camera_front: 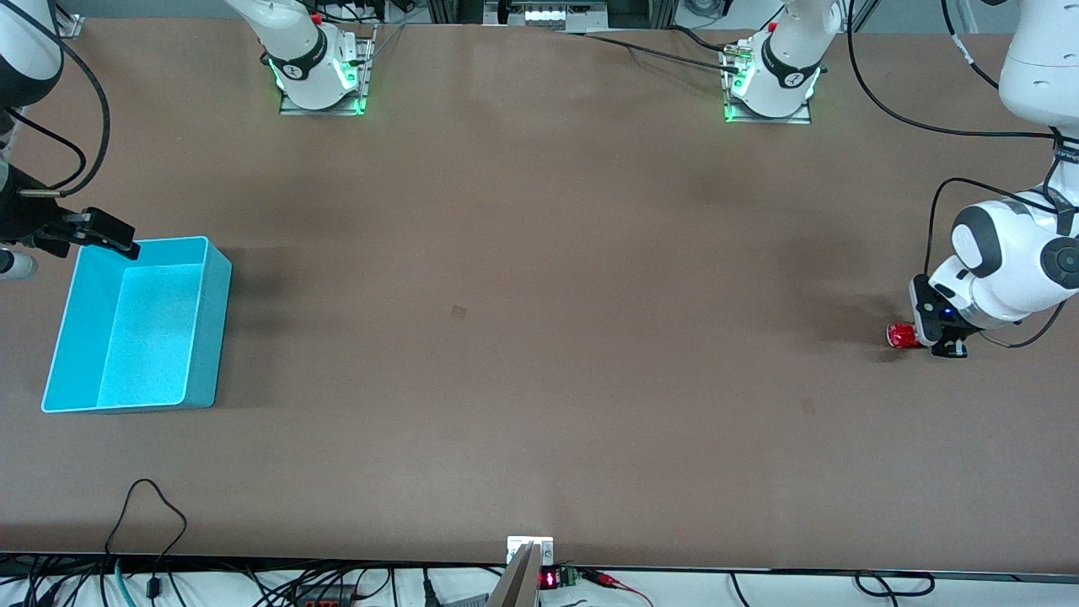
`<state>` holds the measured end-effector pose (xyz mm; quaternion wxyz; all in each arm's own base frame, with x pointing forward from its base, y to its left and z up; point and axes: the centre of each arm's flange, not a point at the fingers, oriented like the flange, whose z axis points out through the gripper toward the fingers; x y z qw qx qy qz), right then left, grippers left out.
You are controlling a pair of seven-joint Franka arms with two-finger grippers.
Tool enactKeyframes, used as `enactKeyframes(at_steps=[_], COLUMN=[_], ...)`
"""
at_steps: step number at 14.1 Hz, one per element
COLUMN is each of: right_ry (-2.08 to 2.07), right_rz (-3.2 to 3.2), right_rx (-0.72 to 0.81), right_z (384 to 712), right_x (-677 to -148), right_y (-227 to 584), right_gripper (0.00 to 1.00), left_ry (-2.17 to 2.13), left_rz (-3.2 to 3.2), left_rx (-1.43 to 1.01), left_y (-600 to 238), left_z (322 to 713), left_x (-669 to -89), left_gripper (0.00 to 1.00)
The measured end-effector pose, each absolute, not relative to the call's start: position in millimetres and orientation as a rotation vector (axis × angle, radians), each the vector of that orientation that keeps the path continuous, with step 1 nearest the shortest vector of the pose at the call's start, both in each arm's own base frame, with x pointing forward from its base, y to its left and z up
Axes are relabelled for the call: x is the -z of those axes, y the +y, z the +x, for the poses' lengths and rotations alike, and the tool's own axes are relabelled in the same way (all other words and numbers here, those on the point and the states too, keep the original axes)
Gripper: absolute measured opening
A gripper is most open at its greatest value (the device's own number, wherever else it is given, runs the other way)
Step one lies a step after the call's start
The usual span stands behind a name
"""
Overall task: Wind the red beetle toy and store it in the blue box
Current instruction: 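Drag the red car backward along the table with the left gripper, then release the red car to roll toward the cyan box, withdraw left gripper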
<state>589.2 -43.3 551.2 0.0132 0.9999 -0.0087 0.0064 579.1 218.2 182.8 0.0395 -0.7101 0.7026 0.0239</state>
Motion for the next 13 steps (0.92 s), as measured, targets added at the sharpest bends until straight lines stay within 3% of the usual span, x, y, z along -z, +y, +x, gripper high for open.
enactKeyframes(at_steps=[3,5,9,10,13], right_ry=[-0.027,-0.027,-0.027,-0.027,-0.027], right_rz=[3.115,3.115,3.115,3.115,3.115], right_rx=[-0.02,-0.02,-0.02,-0.02,-0.02], right_z=[589.2,589.2,589.2,589.2,589.2], right_x=[-551.2,-551.2,-551.2,-551.2,-551.2], right_y=[-43.3,-43.3,-43.3,-43.3,-43.3], right_gripper=[1.0,1.0,1.0,1.0,1.0], left_ry=[2.155,2.162,2.179,2.179,2.182], left_rz=[-2.176,-2.182,-2.185,-2.184,-2.182], left_rx=[-0.073,-0.079,-0.083,-0.082,-0.081], left_y=[217.8,216.7,212.3,211.9,211.2], left_z=[579.2,578.0,579.1,579.8,583.4], left_x=[-182.7,-176.3,-166.2,-166.7,-170.9], left_gripper=[0.44,0.56,0.94,1.0,1.0])
